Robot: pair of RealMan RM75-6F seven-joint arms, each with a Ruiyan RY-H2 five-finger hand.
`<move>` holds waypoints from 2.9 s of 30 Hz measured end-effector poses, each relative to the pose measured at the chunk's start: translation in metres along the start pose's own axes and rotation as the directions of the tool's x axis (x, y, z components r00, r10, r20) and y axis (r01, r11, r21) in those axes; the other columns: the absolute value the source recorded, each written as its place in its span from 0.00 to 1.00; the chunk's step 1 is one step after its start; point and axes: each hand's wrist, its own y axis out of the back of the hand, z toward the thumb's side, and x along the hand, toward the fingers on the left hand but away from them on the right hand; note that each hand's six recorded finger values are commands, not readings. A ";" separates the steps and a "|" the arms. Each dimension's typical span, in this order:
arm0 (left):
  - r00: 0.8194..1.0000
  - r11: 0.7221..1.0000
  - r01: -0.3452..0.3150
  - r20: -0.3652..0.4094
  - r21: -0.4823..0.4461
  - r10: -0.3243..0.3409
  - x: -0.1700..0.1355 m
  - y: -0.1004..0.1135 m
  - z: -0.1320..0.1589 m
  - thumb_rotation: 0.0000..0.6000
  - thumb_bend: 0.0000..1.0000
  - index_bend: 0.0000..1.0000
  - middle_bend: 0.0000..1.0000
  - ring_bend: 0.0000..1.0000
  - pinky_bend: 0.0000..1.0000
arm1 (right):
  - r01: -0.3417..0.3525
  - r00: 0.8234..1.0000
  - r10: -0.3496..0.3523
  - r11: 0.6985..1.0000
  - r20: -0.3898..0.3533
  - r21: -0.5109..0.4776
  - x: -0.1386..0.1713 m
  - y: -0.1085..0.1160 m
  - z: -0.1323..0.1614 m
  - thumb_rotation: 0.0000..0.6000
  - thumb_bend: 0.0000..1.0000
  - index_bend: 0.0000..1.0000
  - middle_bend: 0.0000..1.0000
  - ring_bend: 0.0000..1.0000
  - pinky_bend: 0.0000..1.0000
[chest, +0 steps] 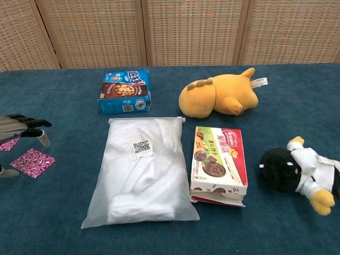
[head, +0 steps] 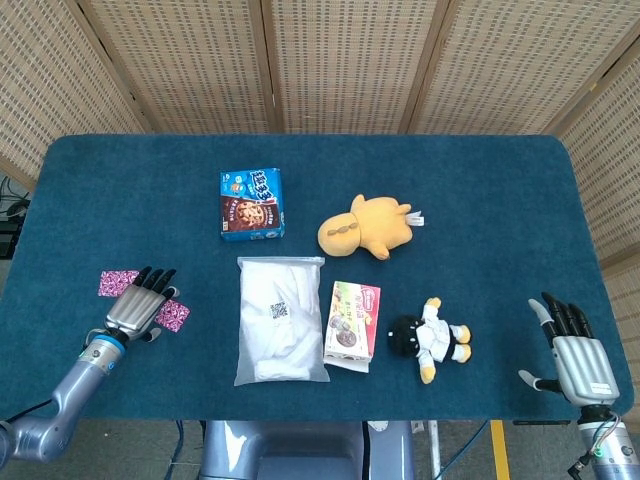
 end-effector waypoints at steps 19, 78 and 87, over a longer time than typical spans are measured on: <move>1.000 1.000 0.025 -0.014 0.005 -0.024 0.004 -0.005 -0.002 1.00 0.27 0.24 0.00 0.00 0.00 | -0.001 1.000 0.001 1.000 0.000 0.001 0.000 -0.001 0.000 1.00 0.00 0.00 0.00 0.00 0.00; 0.999 0.999 0.033 -0.037 -0.020 -0.033 0.004 -0.008 -0.004 1.00 0.30 0.46 0.00 0.00 0.00 | 0.001 1.000 -0.001 1.000 0.002 -0.003 0.000 0.000 -0.001 1.00 0.00 0.00 0.00 0.00 0.00; 0.999 0.999 0.034 -0.036 -0.019 -0.034 0.004 -0.010 -0.003 1.00 0.31 0.48 0.00 0.00 0.00 | 0.002 1.000 -0.002 1.000 0.000 -0.004 0.001 0.001 -0.001 1.00 0.00 0.00 0.00 0.00 0.00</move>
